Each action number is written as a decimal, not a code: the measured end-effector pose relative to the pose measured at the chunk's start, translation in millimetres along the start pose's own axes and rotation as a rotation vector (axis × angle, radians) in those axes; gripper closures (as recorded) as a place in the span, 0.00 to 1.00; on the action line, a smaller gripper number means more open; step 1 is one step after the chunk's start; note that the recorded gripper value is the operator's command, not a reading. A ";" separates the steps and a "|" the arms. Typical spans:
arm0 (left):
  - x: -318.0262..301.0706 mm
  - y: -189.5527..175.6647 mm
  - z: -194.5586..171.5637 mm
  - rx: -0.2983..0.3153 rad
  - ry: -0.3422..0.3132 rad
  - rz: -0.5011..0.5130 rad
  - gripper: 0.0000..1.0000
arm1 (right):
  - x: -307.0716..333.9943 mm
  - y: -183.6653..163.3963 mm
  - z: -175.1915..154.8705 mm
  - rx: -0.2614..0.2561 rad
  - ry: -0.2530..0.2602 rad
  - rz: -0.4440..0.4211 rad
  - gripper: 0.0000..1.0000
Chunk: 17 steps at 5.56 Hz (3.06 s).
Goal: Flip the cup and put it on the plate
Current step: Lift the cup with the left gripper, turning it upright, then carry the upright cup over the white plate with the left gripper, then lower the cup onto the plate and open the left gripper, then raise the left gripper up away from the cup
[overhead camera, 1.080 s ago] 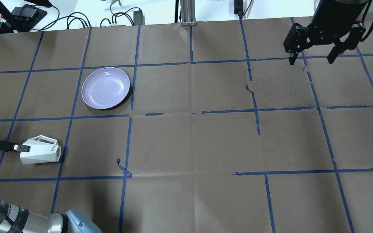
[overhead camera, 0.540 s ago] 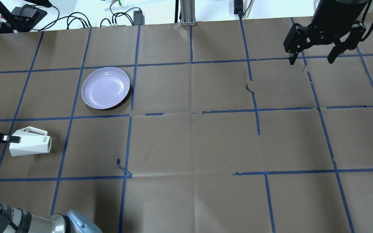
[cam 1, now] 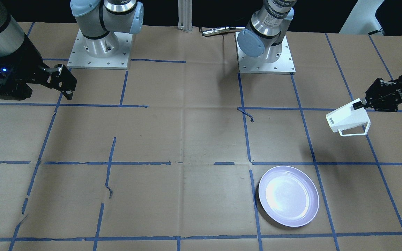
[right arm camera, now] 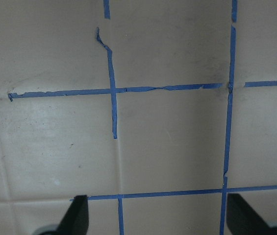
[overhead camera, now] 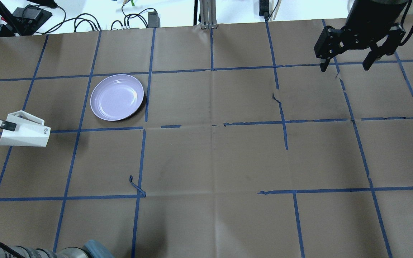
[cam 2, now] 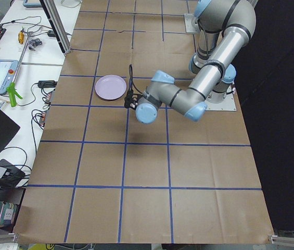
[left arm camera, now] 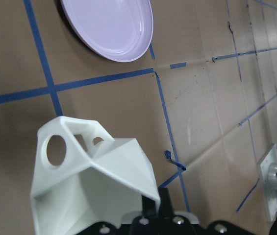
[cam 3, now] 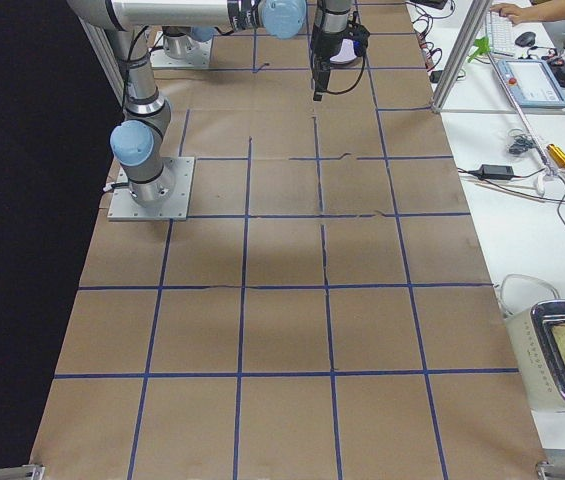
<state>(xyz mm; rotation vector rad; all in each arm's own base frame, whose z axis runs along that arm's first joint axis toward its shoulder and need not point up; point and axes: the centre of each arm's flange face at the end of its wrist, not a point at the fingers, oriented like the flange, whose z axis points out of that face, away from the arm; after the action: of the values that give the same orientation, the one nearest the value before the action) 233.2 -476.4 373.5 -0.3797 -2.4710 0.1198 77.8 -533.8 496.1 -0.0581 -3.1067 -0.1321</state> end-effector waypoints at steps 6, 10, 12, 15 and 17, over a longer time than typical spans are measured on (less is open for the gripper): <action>141.5 -180.9 174.4 -0.177 -0.611 0.129 0.99 | -0.1 0.1 -0.1 0.000 0.000 0.000 0.00; 132.4 -204.8 262.4 -0.223 -0.643 0.150 0.46 | 0.0 0.1 -0.1 0.000 0.000 0.000 0.00; 128.5 -206.2 274.4 -0.231 -0.640 0.157 0.05 | 0.0 0.1 -0.1 0.000 0.000 0.000 0.00; 151.9 -209.1 255.3 -0.198 -0.651 0.136 0.04 | 0.0 0.0 0.0 0.000 0.000 0.000 0.00; 215.3 -203.9 204.7 -0.145 -0.652 -0.043 0.02 | 0.0 0.0 0.0 0.000 0.000 0.000 0.00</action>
<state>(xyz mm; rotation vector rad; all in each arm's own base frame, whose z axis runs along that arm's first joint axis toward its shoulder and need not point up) -103.1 -605.6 369.7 -0.3935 -3.1420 0.0499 77.8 -533.8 496.0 -0.0580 -3.1068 -0.1323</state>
